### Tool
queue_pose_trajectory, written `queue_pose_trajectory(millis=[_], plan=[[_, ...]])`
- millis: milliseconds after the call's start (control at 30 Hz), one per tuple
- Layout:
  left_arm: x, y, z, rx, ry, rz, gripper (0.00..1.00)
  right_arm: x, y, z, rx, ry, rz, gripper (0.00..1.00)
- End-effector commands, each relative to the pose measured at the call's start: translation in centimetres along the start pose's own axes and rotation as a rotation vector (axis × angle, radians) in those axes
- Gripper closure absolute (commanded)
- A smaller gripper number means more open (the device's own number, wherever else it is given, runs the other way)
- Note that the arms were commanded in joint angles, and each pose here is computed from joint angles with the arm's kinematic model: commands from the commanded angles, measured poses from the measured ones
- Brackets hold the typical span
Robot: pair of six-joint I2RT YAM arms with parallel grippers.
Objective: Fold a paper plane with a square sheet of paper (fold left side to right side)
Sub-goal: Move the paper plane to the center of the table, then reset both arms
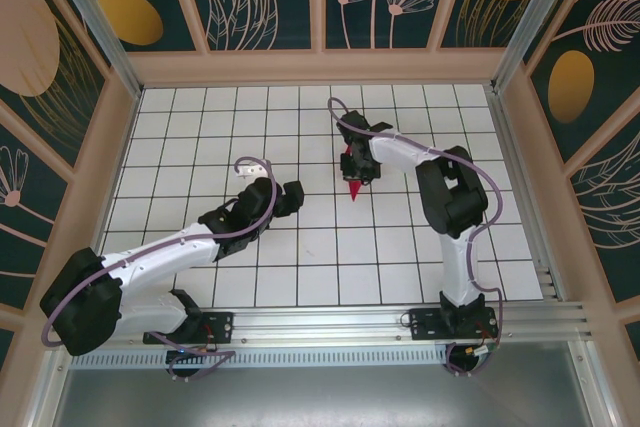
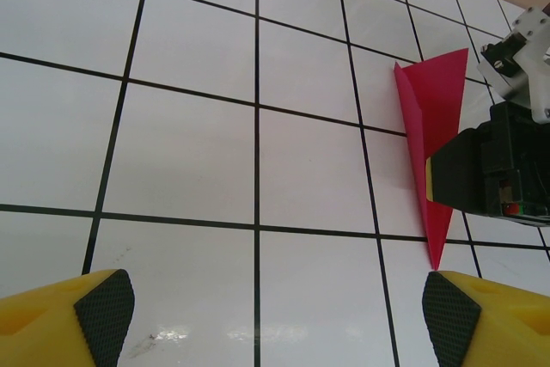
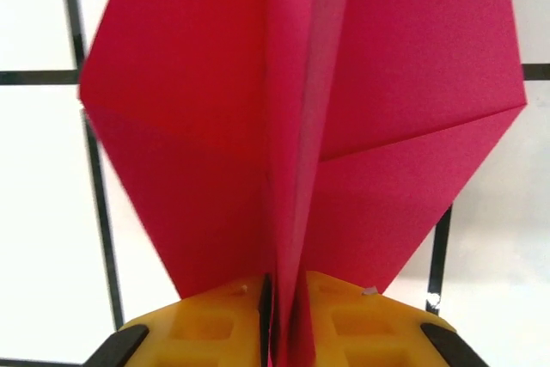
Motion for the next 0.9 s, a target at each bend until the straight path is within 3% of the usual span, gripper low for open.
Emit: queue_pose_trajectory(millis=[0,200,400,567,733,867], plan=[[-0.5,0.2,0.0,0.005,0.014,-0.012,0.11,-0.1,-0.5,-0.7,-0.016,0.033,0.004,0.78],[-0.4,0.1,0.0,0.003,0.015,-0.014,0.11,-0.3,-0.6,-1.0,-0.023,0.044,0.011,0.70],[-0.5,0.1,0.0,0.003,0.017,-0.012,0.10,-0.2,-0.5,-0.6,-0.023,0.041,0.015,0.70],[-0.4,0.2,0.0,0.011,0.012,-0.015,0.10,0.8,-0.1,2.2,-0.037,-0.017,0.029,0.69],[0.1,0.1,0.0,0.005,-0.018,-0.013,0.09,1.4,0.0,6.2,-0.032,-0.073,0.029,0.57],[1.2,1.0,0.0,0.011,-0.044,0.023,0.01,1.0,-0.2,9.9,-0.044,-0.128,0.034,0.50]])
Point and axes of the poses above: each hand's point on the last joint's axis, 136 mm out from that joint toward the fingers, its own z axis back along the fingers, its own y axis along the line the jaws close on, x = y × z, the point moved 4 cm from there along z, back along the fingers, and after that the axes turned 4 degrees about -z, right-handed, at the moved point
